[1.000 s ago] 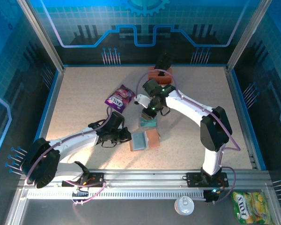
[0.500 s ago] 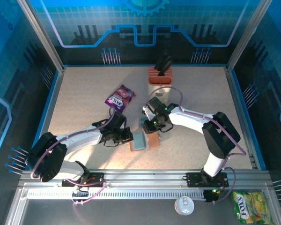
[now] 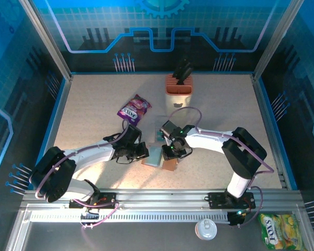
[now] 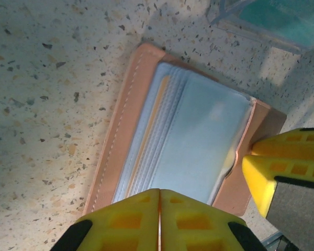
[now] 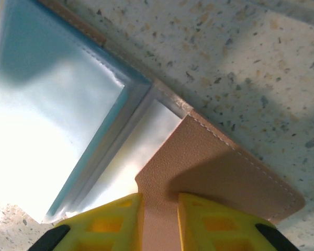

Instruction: Take the credit cards out of the card holder

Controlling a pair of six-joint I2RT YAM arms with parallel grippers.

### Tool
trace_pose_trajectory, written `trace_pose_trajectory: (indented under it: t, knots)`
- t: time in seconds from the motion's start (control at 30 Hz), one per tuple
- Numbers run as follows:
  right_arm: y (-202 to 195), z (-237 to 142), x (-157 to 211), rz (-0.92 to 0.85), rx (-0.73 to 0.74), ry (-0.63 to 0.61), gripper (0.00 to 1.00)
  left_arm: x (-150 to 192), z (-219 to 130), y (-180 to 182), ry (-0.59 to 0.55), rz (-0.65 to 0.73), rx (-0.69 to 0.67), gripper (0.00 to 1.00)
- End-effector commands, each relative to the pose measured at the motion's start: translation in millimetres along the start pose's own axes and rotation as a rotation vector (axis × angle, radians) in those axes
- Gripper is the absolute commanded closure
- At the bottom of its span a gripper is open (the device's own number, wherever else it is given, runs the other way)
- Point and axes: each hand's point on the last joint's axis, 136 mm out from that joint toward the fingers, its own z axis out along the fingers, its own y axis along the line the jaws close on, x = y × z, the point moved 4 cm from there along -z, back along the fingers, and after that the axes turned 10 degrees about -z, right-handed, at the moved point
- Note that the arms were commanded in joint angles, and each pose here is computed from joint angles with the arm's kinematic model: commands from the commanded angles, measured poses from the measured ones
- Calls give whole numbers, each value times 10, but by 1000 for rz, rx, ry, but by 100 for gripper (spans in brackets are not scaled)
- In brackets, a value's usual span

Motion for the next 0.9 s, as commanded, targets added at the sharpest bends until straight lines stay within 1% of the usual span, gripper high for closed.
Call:
trace_pose_trajectory:
  t: [0.0, 0.17, 0.37, 0.63, 0.87]
  knots:
    - [-61, -85, 14, 28, 70, -35, 74, 14, -8, 51, 2, -20, 0, 90]
    - [-124, -46, 10, 16, 116, -30, 75, 14, 21, 104, 1, -23, -24, 90]
    - [-189, -14, 8, -16, 162, -23, 75, 11, 13, 75, 2, -23, -10, 90]
    - [-248, 68, -41, -66, 217, -8, 75, 37, -12, 124, 1, -27, -20, 90]
    - [-272, -2, -84, -98, 258, -12, 75, 51, -29, 139, 0, -30, -19, 90]
